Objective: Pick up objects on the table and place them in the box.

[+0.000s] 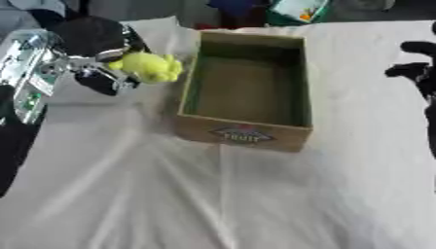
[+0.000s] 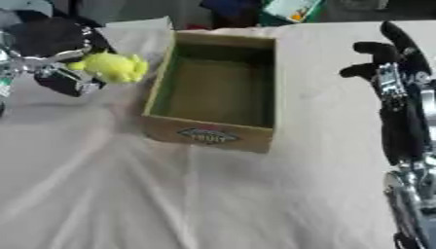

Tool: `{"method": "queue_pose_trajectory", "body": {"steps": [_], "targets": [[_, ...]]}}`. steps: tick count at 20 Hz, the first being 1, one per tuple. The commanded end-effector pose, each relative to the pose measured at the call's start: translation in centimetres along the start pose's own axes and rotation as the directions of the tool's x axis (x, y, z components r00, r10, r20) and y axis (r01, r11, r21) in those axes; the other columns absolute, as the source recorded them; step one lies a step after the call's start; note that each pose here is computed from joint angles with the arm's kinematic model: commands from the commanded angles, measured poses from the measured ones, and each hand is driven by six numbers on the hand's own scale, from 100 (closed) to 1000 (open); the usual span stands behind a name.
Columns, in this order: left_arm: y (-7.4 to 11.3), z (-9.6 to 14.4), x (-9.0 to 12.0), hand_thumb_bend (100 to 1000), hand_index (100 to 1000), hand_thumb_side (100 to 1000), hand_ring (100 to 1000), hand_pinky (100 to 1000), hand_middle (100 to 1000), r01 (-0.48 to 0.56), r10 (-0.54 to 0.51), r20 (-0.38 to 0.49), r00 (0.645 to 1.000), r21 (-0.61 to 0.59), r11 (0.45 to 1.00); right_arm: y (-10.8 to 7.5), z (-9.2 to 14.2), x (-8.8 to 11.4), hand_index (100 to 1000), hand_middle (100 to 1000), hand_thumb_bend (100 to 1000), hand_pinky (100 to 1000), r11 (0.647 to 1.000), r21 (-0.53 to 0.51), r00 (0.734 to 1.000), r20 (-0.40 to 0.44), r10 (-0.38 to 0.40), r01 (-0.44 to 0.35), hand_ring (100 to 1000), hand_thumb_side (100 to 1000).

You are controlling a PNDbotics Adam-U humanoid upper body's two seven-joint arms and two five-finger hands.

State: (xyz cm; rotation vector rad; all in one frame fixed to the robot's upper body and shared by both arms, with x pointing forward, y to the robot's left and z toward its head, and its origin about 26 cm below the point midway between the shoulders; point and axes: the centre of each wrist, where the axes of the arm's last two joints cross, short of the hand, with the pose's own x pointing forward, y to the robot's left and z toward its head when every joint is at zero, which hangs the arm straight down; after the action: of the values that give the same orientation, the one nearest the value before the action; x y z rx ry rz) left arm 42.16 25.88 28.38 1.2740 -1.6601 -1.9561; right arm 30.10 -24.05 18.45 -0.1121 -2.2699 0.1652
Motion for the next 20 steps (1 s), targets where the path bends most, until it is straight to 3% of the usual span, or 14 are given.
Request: {"method": "queue_pose_trajectory", "body": {"steps": [1, 8, 15, 20], "targets": [[2.7, 0.7, -1.0, 100, 696, 261, 556, 437, 464, 0.082, -0.077, -0.060, 0.995, 0.086, 0.993, 0.0, -0.8, 1.0, 949, 731, 100, 814, 1.000, -0.002, 0.998, 0.057, -0.005, 0.005, 614, 744], [4.8, -0.5, -1.6, 100, 687, 255, 548, 433, 450, 0.145, -0.115, -0.148, 0.982, 0.208, 0.967, 1.4, -2.6, 2.4, 936, 727, 100, 813, 0.996, 0.040, 0.985, 0.152, -0.084, 0.078, 618, 756], [3.7, -1.3, -2.8, 100, 681, 256, 545, 434, 445, 0.104, -0.072, -0.140, 0.988, 0.237, 0.966, 2.5, -4.0, 3.7, 925, 725, 100, 813, 0.987, 0.102, 0.963, 0.226, -0.144, 0.124, 620, 774], [2.8, -2.3, -3.1, 100, 690, 256, 550, 439, 455, 0.079, -0.067, -0.059, 0.996, 0.253, 0.964, 3.2, -4.8, 4.5, 921, 724, 100, 811, 0.979, 0.144, 0.948, 0.262, -0.181, 0.147, 621, 784]]}}
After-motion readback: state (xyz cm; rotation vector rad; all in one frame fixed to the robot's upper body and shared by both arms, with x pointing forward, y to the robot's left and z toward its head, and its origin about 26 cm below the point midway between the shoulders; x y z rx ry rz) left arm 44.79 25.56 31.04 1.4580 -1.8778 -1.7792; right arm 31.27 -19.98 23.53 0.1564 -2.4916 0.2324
